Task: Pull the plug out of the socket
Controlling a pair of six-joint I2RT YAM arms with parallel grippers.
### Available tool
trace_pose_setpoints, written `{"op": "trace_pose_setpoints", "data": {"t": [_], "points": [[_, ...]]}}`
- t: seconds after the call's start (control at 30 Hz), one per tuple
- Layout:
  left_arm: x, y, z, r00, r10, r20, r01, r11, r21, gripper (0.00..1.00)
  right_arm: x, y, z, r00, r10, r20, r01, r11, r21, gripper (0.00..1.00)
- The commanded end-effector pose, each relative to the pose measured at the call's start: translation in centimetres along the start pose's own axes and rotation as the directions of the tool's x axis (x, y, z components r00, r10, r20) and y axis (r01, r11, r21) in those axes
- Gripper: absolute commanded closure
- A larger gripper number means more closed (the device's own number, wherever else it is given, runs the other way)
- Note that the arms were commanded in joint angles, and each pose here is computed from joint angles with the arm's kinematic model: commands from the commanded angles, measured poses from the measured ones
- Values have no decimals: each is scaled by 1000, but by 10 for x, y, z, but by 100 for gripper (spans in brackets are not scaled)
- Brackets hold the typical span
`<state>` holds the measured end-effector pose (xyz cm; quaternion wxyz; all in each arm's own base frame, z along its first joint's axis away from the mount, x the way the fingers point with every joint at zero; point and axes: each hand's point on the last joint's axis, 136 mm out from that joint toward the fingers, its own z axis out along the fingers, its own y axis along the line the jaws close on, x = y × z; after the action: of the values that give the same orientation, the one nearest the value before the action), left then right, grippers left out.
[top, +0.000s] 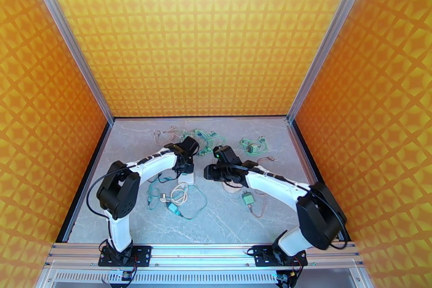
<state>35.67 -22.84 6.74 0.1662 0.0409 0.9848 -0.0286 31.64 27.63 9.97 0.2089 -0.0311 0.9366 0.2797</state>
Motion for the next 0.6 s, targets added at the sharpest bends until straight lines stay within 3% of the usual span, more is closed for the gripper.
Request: {"op": "trace_pose_setpoints", "data": {"t": [0.0, 0.27, 0.57], "points": [[6, -5, -24, 1000, -18, -7, 19, 998, 58, 66, -11, 24, 20, 999, 42, -12, -44, 988, -147, 52], [12, -2, -18, 999, -10, -31, 11, 999, 43, 66, -23, 46, 62, 991, 118, -69, -134, 945, -297, 58], [18, -1, -6, 999, -3, -51, 5, 999, 32, 67, -41, 30, 87, 978, 197, -70, -209, 934, -289, 61]]}}
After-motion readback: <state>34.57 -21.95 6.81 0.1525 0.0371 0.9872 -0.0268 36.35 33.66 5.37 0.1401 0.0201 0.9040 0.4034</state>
